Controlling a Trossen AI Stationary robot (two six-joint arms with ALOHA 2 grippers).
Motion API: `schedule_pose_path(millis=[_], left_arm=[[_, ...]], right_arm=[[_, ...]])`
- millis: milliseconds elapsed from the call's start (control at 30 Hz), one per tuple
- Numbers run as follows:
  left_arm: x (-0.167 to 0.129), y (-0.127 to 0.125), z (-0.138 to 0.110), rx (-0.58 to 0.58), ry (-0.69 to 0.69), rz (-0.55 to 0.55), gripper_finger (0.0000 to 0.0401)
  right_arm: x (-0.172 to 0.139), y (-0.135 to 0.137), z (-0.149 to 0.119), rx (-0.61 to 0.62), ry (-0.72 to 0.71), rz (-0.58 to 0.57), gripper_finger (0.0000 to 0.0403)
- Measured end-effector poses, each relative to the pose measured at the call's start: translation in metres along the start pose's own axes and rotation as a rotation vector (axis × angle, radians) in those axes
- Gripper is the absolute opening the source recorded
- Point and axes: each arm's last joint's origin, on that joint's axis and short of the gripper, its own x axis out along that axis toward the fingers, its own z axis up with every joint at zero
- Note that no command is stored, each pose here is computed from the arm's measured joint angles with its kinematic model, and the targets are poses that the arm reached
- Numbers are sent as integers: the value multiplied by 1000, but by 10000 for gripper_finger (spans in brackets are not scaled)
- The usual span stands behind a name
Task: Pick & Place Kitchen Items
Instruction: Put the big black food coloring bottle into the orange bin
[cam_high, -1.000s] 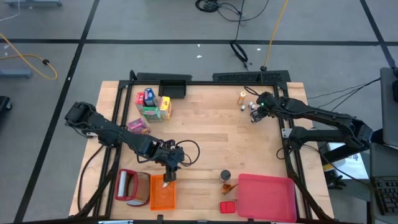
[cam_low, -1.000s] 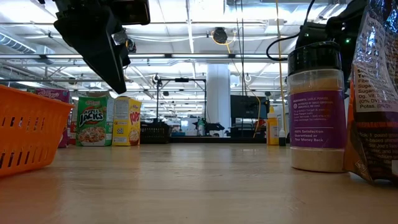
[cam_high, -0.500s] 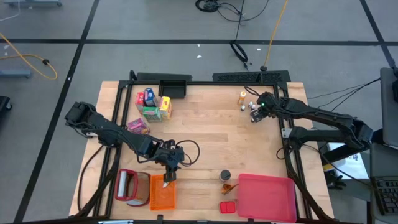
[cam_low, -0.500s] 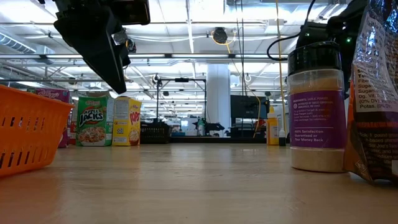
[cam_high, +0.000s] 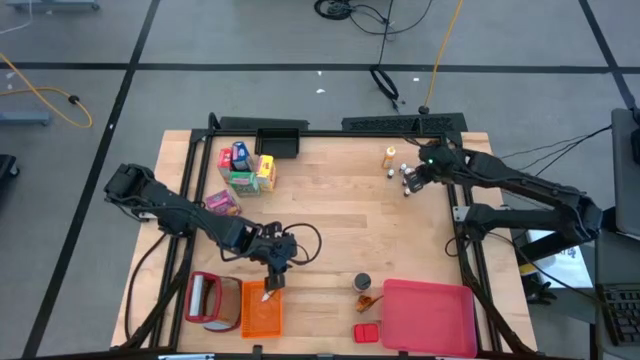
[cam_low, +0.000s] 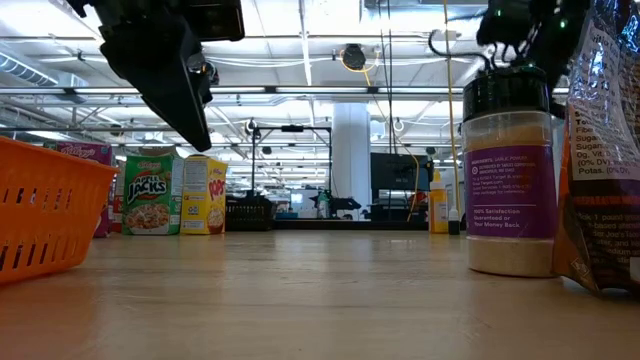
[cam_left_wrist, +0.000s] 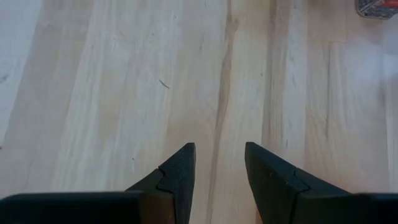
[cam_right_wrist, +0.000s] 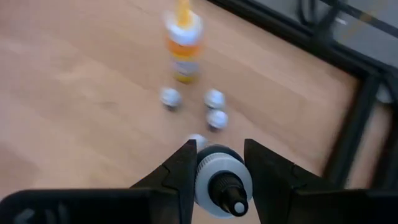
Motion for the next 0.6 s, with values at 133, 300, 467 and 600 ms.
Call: schedule_pose_path(millis=[133, 300, 467, 600], left_arm=[[0, 1, 0, -2, -10, 20, 141], [-1, 2, 1, -2, -41, 73, 141], [-11, 3, 6, -5, -108, 96, 141], [-26, 3, 12, -9, -203, 102, 141]], right_arm=[[-18, 14, 11, -41, -57, 108, 110], [-38, 38, 18, -118, -135, 283, 110], [-49, 71, 18, -206, -191, 447, 110], [-53, 103, 15, -300, -214, 542, 110]])
